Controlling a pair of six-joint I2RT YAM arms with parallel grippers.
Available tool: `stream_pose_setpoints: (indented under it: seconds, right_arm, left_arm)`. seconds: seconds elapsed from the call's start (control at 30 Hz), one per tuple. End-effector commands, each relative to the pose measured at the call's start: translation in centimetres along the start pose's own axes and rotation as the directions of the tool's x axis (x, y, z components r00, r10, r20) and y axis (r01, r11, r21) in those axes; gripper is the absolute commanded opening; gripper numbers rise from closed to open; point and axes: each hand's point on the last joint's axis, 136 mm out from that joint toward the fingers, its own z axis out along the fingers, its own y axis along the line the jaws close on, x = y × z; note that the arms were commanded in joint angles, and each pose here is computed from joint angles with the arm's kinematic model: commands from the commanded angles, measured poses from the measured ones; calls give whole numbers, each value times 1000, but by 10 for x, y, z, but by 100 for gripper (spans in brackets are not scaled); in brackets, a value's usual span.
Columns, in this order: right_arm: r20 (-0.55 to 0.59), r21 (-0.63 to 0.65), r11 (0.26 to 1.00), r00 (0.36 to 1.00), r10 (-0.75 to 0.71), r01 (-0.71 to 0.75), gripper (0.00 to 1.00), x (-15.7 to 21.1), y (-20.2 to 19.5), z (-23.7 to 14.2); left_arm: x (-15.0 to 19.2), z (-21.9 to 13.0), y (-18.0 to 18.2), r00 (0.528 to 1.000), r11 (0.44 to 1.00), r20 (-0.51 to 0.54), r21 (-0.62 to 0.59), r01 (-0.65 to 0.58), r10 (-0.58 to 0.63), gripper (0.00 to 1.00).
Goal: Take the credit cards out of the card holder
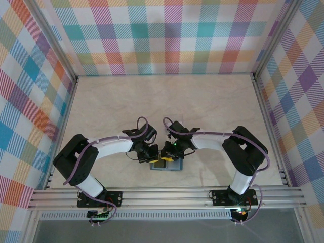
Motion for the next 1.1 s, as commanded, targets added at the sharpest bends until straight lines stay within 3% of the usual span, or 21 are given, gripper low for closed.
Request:
stream_pose_setpoints:
  seconds: [0.0, 0.3, 0.6, 0.77, 0.93, 1.07]
  right_arm:
    - [1, 125, 992, 1000, -4, 4, 24, 3, -22, -2]
    - [-6, 106, 994, 1000, -28, 29, 24, 4, -16, -5]
    - [-22, -16, 998, 998, -59, 59, 23, 5, 2, 4]
    - [-29, 9, 999, 999, -44, 44, 22, 5, -3, 6]
    - [-5, 116, 993, 999, -38, 39, 20, 2, -19, -2]
    - [-16, 70, 996, 998, -54, 55, 19, 4, -14, 2]
  left_arm:
    - [8, 0, 22, 1000, 998, -15, -63, 25, -26, 6]
    - [10, -4, 21, 1000, 998, -5, -52, 28, -29, 7]
    - [10, 1, 23, 999, 997, -17, -64, 34, -35, 6]
    - [10, 1, 23, 999, 997, -19, -66, 34, -35, 6]
    - [9, 1, 22, 999, 997, -18, -65, 34, -35, 6]
    - [10, 1, 22, 999, 997, -21, -65, 32, -34, 6]
